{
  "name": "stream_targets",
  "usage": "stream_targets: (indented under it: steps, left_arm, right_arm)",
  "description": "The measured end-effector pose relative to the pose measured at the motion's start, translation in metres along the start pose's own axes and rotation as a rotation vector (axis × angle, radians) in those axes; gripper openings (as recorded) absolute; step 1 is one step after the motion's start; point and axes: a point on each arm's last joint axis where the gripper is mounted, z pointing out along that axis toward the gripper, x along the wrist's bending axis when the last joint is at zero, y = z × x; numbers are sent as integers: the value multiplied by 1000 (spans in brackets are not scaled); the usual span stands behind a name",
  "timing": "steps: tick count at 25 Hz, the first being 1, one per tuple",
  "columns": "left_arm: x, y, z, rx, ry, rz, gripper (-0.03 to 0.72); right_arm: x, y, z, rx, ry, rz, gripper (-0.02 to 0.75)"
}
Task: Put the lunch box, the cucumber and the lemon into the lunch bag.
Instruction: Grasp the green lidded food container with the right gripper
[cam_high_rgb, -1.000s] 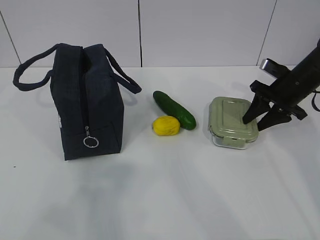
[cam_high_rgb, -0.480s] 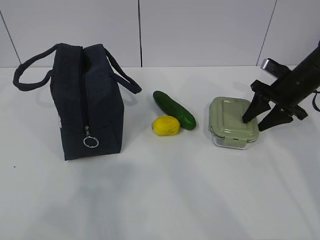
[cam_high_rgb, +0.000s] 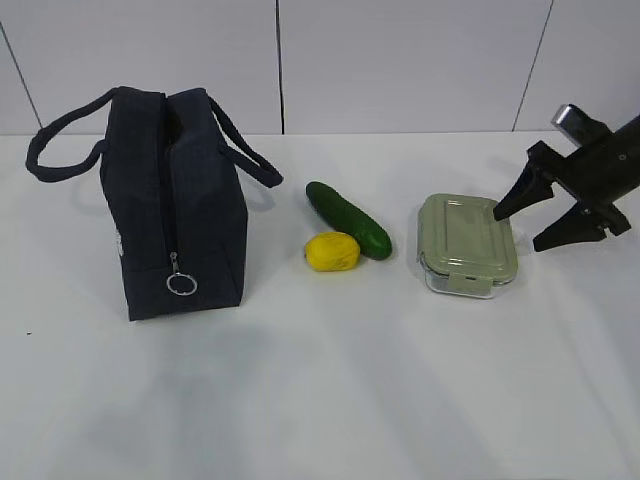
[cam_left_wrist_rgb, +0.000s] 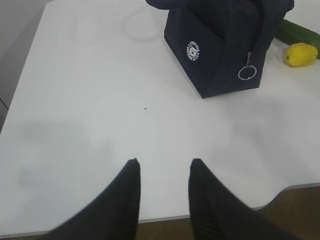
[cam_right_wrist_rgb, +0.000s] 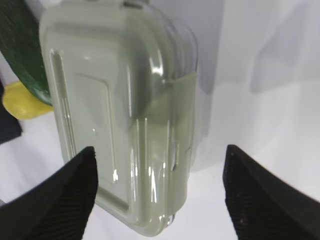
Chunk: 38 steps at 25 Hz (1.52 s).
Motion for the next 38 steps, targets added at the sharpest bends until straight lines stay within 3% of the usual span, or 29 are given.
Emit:
stream_targets:
  steps: [10, 22, 31, 38]
  left_arm:
    - [0, 0, 0, 0, 0, 0, 235]
    - [0, 0, 0, 0, 4, -13, 235]
    - [1, 0, 0, 1, 13, -20, 235]
    - [1, 0, 0, 1, 13, -20, 235]
  right_arm:
    - [-8, 6, -11, -71, 101, -22, 581]
    - [-18, 3, 5, -50, 123, -45, 576]
    - [-28, -13, 22, -35, 210, -44, 383]
    - [-27, -12, 23, -67, 229, -95, 359]
